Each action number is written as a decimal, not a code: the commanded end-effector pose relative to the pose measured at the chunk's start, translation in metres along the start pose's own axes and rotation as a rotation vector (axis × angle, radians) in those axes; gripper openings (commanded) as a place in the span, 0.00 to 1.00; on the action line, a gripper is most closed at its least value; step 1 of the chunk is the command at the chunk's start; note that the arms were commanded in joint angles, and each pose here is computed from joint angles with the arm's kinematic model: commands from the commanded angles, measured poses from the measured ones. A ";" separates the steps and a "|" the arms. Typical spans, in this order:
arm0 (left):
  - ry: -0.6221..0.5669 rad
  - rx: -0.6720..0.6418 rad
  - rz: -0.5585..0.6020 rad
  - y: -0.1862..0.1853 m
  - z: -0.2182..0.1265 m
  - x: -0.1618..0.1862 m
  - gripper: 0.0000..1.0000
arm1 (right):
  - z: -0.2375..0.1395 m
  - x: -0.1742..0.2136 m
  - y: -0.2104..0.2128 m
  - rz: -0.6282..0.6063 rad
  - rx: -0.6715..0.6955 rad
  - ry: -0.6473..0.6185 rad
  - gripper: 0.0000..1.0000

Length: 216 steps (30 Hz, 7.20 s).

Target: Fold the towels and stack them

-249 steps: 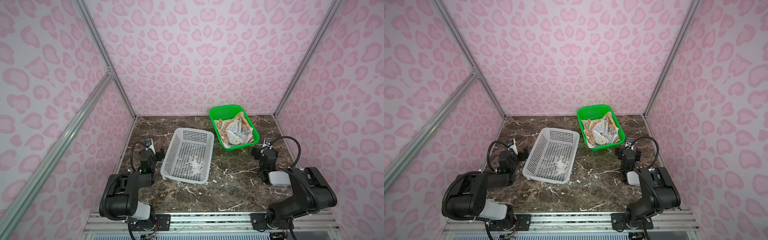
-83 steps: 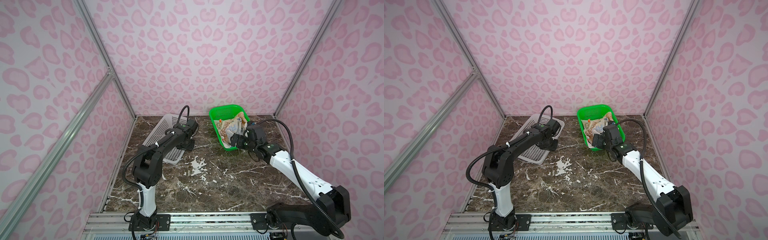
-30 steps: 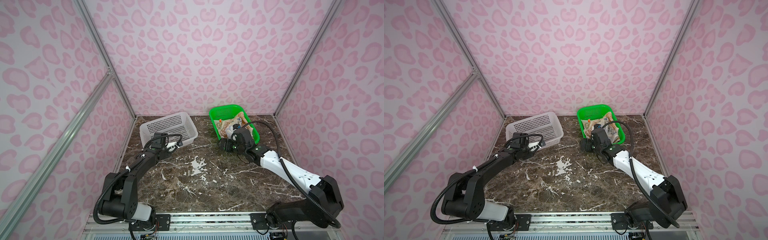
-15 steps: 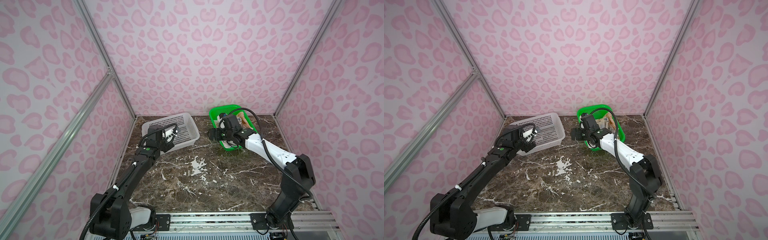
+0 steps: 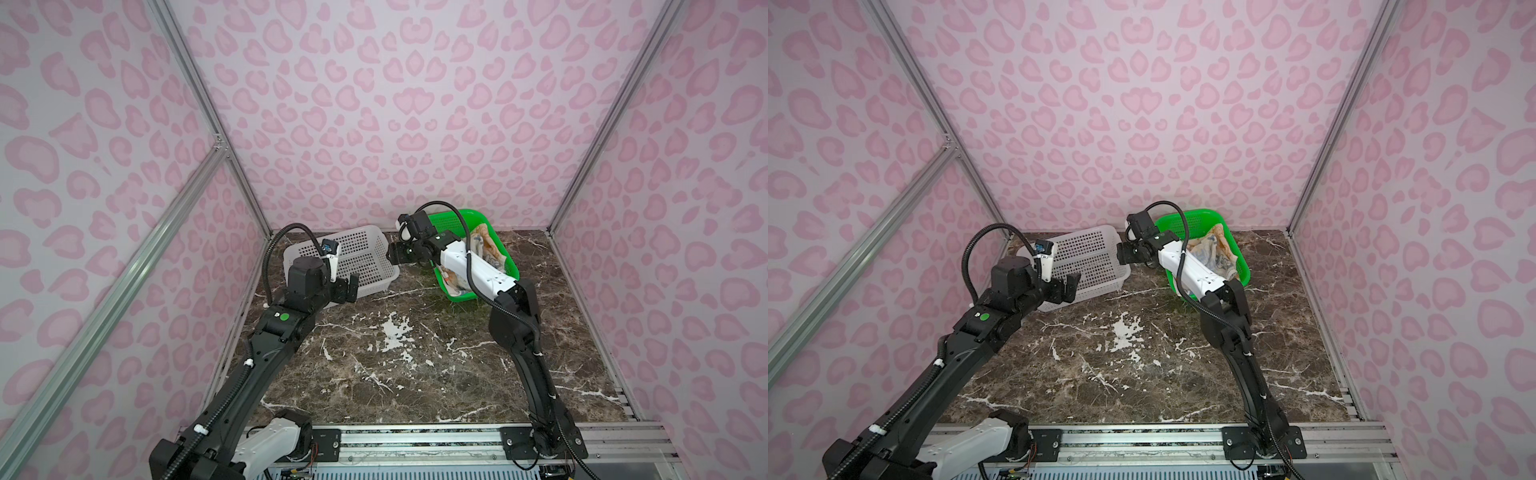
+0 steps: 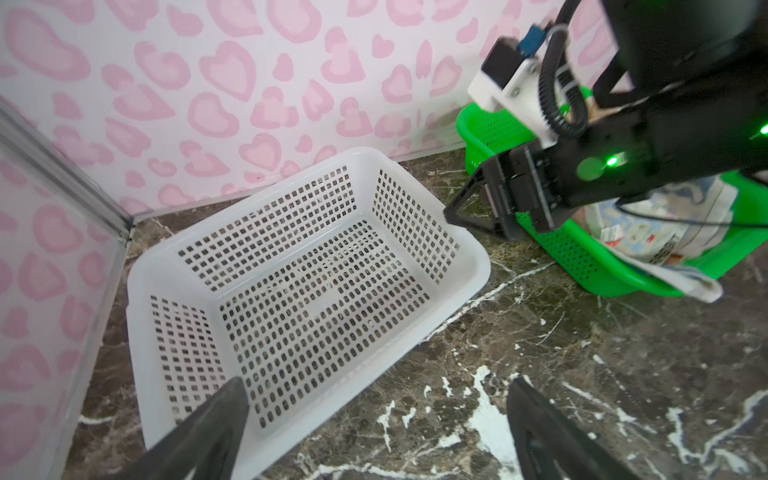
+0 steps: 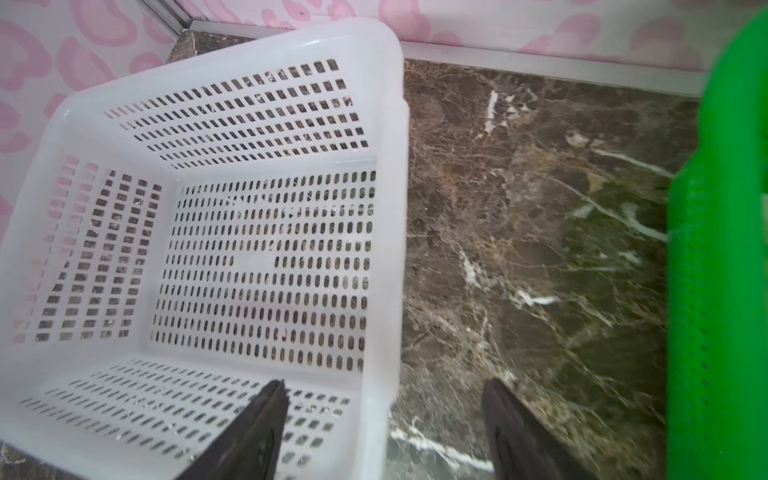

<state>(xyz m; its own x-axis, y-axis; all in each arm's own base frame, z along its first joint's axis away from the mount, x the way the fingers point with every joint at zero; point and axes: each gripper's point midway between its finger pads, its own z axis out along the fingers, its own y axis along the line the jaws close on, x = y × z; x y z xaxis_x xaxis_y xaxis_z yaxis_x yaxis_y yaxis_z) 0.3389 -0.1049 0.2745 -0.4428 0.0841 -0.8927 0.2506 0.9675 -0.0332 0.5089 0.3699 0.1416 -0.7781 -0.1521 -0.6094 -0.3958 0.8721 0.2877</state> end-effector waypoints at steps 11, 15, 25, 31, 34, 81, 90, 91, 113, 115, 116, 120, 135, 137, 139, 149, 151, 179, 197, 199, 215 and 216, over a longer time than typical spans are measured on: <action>0.077 -0.049 -0.258 0.008 -0.009 0.022 0.98 | 0.041 0.027 0.015 0.140 0.120 0.022 0.21; 0.071 -0.170 -0.342 0.028 -0.013 0.029 0.98 | 0.040 0.023 0.036 0.281 0.115 -0.038 0.08; 0.136 -0.248 -0.561 0.066 -0.026 0.052 0.98 | 0.066 0.024 0.080 0.480 0.043 -0.106 0.00; 0.186 -0.298 -0.602 0.081 -0.026 0.071 0.98 | 0.095 0.029 0.111 0.468 -0.082 -0.092 0.03; 0.197 -0.305 -0.596 0.083 -0.027 0.075 0.98 | 0.100 0.027 0.119 0.429 -0.109 -0.116 0.04; 0.232 0.119 -0.324 -0.085 0.037 0.042 0.98 | -0.035 0.074 -0.134 0.036 0.533 0.258 0.44; 0.258 0.123 -0.306 -0.093 0.042 0.050 0.98 | -0.056 0.077 -0.144 0.095 0.559 0.235 0.06; 0.262 0.123 -0.304 -0.094 0.044 0.050 0.98 | -0.064 0.078 -0.148 0.108 0.571 0.223 0.05; 0.323 0.228 -0.217 -0.164 0.072 0.040 0.98 | -0.162 0.142 -0.303 -0.020 0.927 0.324 0.00; 0.326 0.234 -0.213 -0.168 0.075 0.039 0.98 | -0.160 0.144 -0.312 -0.062 0.946 0.357 0.00; 0.330 0.234 -0.212 -0.168 0.077 0.040 0.98 | -0.160 0.145 -0.316 -0.071 0.963 0.372 0.00; 0.336 0.234 -0.210 -0.171 0.083 0.040 0.98 | -0.157 0.142 -0.323 -0.082 0.971 0.389 0.00; 0.301 0.264 -0.183 -0.178 0.078 0.025 0.98 | -0.243 0.081 -0.284 0.240 0.787 0.042 0.93; 0.304 0.275 -0.169 -0.182 0.078 0.026 0.98 | -0.256 0.092 -0.297 0.383 0.741 0.004 0.95; 0.281 0.304 -0.158 -0.192 0.076 0.013 0.98 | -0.259 0.113 -0.309 0.517 0.686 -0.012 0.95; 0.309 0.404 -0.090 -0.252 0.082 0.014 0.98 | -0.251 0.171 -0.349 0.746 0.620 -0.013 0.87; 0.319 0.410 -0.082 -0.258 0.082 0.018 0.98 | -0.246 0.174 -0.359 0.741 0.644 0.003 0.85; 0.303 0.332 -0.008 -0.243 0.083 0.010 0.98 | -0.258 0.105 -0.333 0.536 0.700 -0.053 0.07; 0.040 0.148 -0.133 -0.148 0.023 -0.057 0.98 | -0.376 -0.073 -0.096 0.070 0.392 -0.471 0.00; 0.011 0.122 -0.146 -0.136 0.014 -0.061 0.98 | -0.377 -0.082 -0.043 -0.025 0.283 -0.490 0.00; 0.066 0.003 -0.194 -0.092 0.002 -0.013 0.98 | -0.197 0.042 -0.131 0.276 0.203 -0.111 0.16; 0.081 0.014 -0.196 -0.095 0.005 -0.008 0.98 | -0.188 0.053 -0.145 0.282 0.239 -0.083 0.15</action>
<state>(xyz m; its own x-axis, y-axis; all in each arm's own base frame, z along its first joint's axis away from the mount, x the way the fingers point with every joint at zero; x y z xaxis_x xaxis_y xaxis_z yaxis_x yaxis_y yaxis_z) 0.3237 -0.1959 0.2928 -0.5257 -0.0769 -0.8472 0.1695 0.9665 -0.1929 0.4229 0.1479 0.2245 -0.7956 0.0942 -0.5984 -0.0586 0.9713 0.2307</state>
